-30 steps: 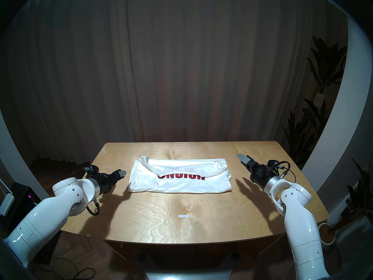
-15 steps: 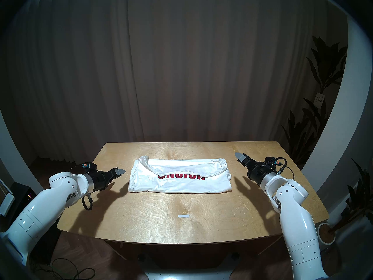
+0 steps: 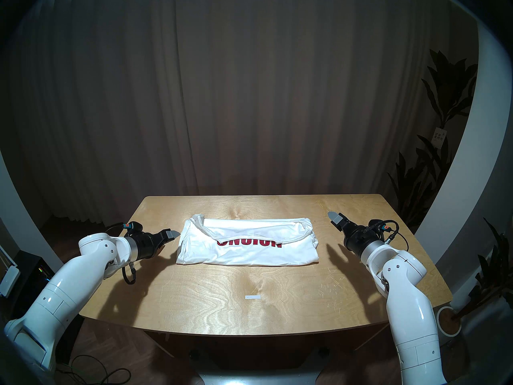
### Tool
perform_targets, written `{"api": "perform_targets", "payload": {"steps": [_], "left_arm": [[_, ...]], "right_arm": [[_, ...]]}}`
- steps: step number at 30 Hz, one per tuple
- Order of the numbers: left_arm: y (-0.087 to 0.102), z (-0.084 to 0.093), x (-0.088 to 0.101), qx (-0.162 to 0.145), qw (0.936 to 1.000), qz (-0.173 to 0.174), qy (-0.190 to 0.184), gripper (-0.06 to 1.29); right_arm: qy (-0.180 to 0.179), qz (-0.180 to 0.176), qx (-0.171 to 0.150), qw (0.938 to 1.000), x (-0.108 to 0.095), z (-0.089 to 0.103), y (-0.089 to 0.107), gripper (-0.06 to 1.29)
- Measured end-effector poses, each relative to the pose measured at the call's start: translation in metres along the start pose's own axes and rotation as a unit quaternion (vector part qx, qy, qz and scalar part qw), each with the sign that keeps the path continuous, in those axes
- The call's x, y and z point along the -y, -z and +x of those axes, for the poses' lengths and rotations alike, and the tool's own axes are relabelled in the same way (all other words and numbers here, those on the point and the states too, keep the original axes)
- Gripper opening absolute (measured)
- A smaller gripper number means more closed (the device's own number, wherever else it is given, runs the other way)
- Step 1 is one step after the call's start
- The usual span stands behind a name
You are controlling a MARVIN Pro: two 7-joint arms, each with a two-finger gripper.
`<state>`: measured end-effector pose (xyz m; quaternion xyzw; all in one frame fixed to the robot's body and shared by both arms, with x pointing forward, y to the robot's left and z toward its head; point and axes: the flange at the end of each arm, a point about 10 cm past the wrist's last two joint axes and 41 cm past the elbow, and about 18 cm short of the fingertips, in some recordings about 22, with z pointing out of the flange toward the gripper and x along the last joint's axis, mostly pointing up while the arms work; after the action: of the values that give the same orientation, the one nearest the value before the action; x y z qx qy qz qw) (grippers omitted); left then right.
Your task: Fold the shirt by bringing both sleeves in and then folding it in half
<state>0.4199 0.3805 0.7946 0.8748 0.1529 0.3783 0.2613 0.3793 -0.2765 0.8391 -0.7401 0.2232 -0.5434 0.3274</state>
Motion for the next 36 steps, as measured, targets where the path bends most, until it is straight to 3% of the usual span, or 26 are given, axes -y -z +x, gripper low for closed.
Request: {"api": "perform_targets", "payload": {"steps": [11, 24, 36], "left_arm": [[-0.023, 0.009, -0.006, 0.003, 1.0, -0.005, -0.005, 1.21], [-0.051, 0.023, -0.02, 0.038, 0.9972, -0.001, -0.064, 1.21], [-0.069, 0.033, -0.027, 0.084, 0.9914, -0.043, -0.091, 1.17]], "right_arm": [[-0.011, 0.001, -0.011, 0.9999, 0.001, -0.002, 0.009, 1.2], [-0.021, 0.0, -0.03, 0.9994, 0.003, -0.003, 0.021, 1.2], [-0.027, -0.008, -0.046, 0.9986, 0.003, -0.003, 0.033, 1.2]]}}
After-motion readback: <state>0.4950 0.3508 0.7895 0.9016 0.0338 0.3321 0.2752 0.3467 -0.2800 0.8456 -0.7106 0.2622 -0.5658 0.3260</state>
